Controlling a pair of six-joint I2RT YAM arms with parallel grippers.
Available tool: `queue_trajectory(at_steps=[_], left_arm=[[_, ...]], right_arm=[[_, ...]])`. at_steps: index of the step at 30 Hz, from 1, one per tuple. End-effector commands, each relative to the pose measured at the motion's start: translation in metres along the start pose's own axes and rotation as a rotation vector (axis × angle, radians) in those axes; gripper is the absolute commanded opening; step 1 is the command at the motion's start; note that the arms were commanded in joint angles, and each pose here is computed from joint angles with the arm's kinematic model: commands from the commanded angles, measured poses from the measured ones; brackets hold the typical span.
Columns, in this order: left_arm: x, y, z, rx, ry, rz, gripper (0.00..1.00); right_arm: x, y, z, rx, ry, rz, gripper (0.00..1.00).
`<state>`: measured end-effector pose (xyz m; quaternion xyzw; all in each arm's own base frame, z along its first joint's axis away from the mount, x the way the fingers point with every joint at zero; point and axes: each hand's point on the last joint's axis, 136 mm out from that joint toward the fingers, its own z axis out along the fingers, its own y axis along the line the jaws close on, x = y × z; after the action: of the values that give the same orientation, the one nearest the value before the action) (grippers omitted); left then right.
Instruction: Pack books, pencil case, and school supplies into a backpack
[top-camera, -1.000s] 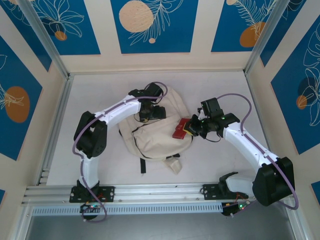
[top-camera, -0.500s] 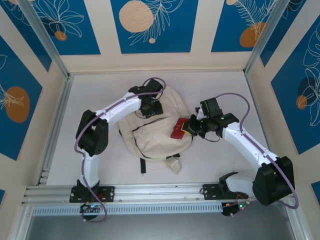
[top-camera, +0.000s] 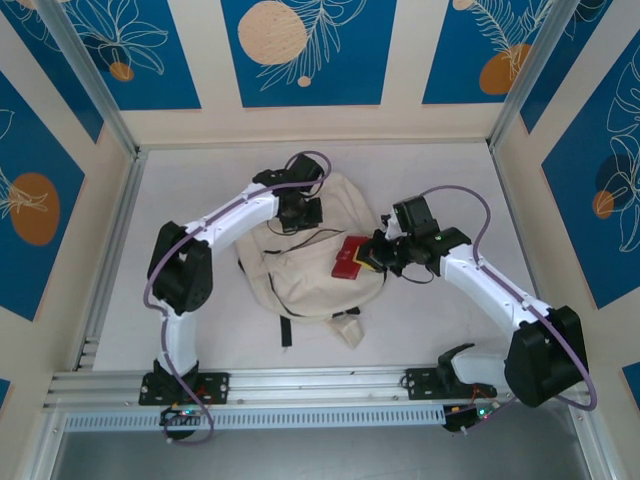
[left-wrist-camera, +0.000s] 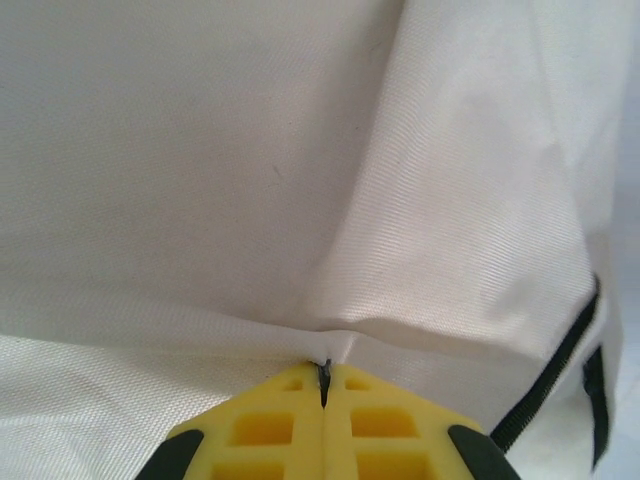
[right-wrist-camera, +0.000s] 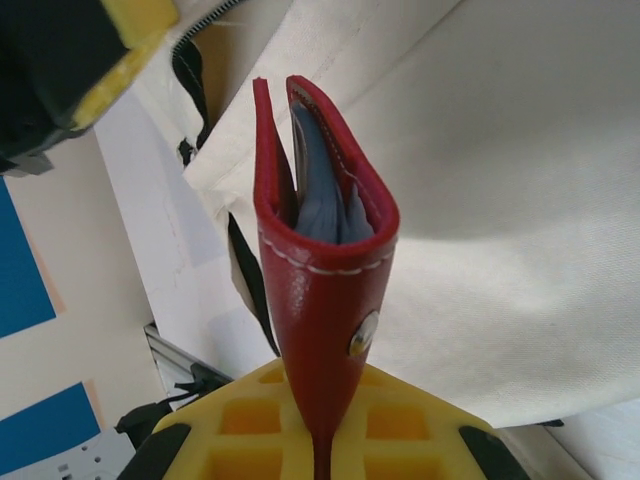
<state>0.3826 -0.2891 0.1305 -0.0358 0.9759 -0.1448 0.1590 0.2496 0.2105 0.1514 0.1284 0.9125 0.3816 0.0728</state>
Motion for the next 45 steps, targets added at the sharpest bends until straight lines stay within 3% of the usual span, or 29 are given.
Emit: queue_trajectory(at_steps=[1,14,23,31,35,39,45], left_arm=[[-0.016,-0.016,-0.044,0.088,-0.083,0.043,0.00],[-0.014,-0.026,-0.072,0.167,-0.104,0.074,0.00],[-0.008,-0.024,-0.067,0.165,-0.078,0.078,0.00],[-0.009,-0.028,-0.066,0.198,-0.084,0.034,0.00],[-0.010,-0.028,-0.064,0.198,-0.081,0.021,0.00],[-0.010,-0.027,-0.065,0.194,-0.086,0.012,0.00],[-0.007,-0.034,-0.060,0.226,-0.053,-0.005,0.00]], right_arm=[[0.007,0.012,0.009,-0.071,0.052,-0.007,0.00],[-0.014,0.045,0.043,-0.239,0.117,-0.016,0.00],[-0.061,0.066,0.050,-0.368,-0.003,0.032,0.00],[-0.081,0.072,0.083,-0.326,-0.103,0.133,0.00],[-0.094,0.073,0.096,-0.344,-0.275,0.164,0.00],[-0.108,0.074,0.105,-0.374,-0.368,0.193,0.00],[-0.116,0.080,0.127,-0.388,-0.377,0.227,0.00]])
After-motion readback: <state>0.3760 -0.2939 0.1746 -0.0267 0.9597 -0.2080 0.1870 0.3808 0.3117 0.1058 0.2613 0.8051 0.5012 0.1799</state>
